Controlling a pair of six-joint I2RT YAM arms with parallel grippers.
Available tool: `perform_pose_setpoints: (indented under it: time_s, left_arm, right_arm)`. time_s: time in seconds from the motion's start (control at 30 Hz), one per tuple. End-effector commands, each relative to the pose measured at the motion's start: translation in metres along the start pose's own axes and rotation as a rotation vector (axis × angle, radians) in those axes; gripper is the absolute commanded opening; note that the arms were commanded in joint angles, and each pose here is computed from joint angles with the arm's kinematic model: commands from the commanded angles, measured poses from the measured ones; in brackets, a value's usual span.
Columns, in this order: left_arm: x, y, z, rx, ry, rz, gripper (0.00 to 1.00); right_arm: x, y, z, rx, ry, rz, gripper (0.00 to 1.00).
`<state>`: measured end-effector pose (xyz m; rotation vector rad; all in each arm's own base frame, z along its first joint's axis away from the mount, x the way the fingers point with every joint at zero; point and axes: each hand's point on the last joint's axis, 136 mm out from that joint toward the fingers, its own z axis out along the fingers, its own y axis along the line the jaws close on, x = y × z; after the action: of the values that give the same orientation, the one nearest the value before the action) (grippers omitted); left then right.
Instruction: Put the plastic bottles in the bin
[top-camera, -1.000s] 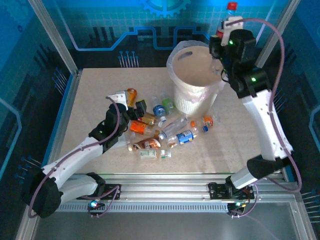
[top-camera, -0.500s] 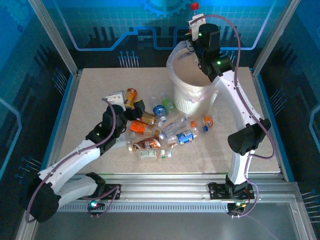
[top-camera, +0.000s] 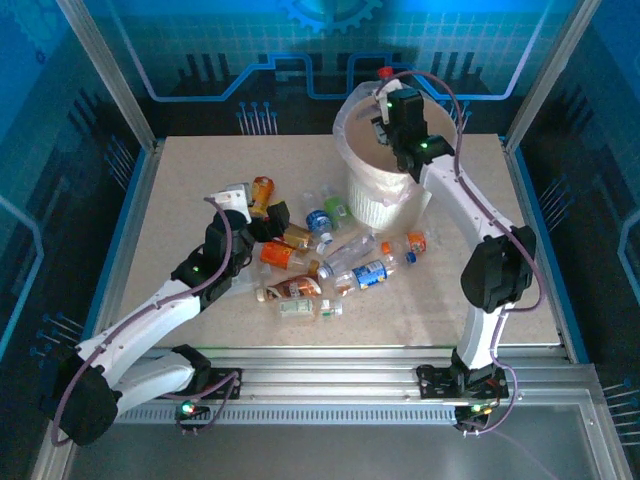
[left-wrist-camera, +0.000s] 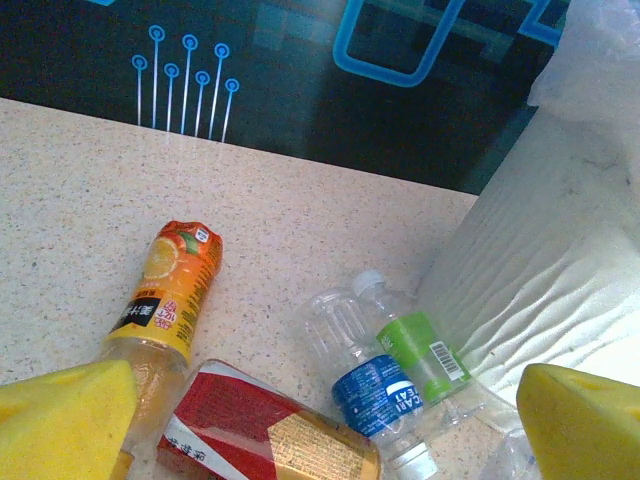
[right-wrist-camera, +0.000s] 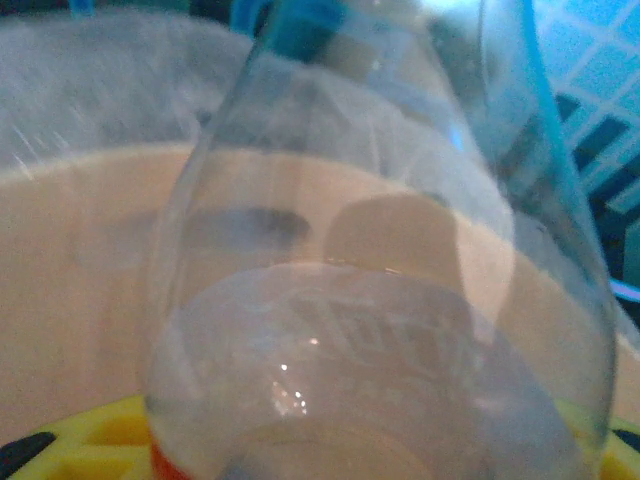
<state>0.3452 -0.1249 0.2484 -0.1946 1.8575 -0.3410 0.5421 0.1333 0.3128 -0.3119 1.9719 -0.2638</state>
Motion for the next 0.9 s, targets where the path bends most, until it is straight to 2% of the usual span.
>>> perform_pose_setpoints:
  time_s: [0.0,0.3,0.43,0.57,0.87]
  left_arm:
    - [0.0,0.002,-0.003,0.004,0.002,-0.006,0.99]
    - [0.0,0.004,-0.003,-0.007,0.012,-0.002,0.99]
    - [0.002,0.011,-0.003,-0.05,0.043,0.004,0.99]
    - [0.005,0.019,-0.001,-0.101,0.089,0.002,0.99]
    - [0.016,0.024,0.005,-0.125,0.168,0.008,0.99]
  right_arm:
    - [-0.012,-0.026,-0.019,0.025,-0.051,0.08,0.36]
    - [0.035,-0.026,0.004,-0.008,0.09,0.087,0.45]
    - [0.05,-0.025,0.013,-0.024,0.142,0.1,0.53]
    - [0.062,-0.02,0.022,-0.038,0.198,0.093,0.59]
    - [0.074,-0.016,0.031,-0.044,0.269,0.087,0.73]
